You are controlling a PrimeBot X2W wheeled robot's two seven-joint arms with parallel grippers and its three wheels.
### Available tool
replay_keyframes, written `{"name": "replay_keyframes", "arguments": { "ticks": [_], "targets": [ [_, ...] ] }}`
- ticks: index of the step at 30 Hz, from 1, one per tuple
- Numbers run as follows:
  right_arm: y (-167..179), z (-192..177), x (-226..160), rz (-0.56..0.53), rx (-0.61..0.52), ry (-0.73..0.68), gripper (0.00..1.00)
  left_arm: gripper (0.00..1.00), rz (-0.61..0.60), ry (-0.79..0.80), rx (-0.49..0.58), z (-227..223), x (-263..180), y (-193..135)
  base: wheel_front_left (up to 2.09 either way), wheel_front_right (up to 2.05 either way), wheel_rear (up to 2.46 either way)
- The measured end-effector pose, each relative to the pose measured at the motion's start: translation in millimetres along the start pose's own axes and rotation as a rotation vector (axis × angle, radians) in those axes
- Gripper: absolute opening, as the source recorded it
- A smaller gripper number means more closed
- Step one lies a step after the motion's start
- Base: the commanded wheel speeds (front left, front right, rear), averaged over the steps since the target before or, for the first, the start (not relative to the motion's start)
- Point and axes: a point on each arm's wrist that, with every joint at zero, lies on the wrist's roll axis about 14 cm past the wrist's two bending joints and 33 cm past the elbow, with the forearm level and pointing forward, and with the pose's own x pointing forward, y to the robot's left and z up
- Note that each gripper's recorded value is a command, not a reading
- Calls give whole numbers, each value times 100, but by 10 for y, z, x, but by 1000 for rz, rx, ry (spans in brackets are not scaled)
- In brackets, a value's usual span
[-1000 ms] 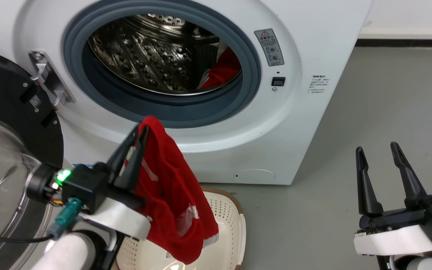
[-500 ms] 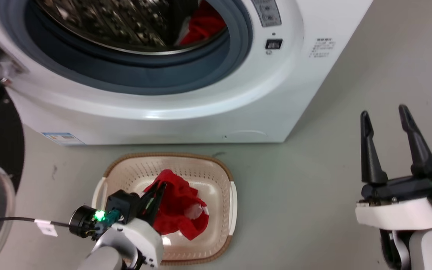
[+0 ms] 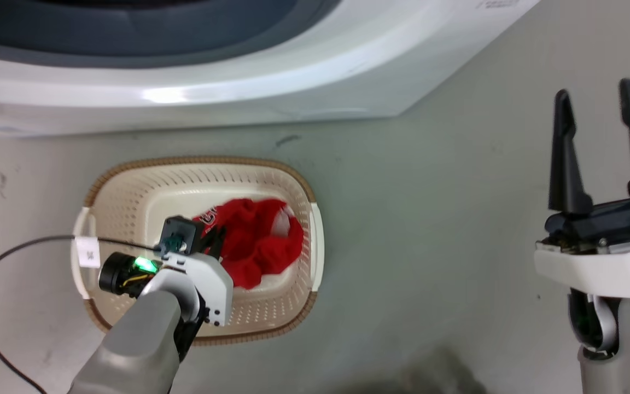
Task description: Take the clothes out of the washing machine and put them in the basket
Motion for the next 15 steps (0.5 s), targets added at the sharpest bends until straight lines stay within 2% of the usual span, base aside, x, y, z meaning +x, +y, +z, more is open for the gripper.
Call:
{"name": "replay_keyframes", "arguments": {
  "ticks": [9,15],
  "targets": [
    [-217,-583,81,-51,-15,107,100,0,-3,264,-35,-690,449,57,0,0,0],
    [-276,-847,76,-63,-19,159,100,0,-46,418,37,-1094,534,32,0,0,0]
  ]
}}
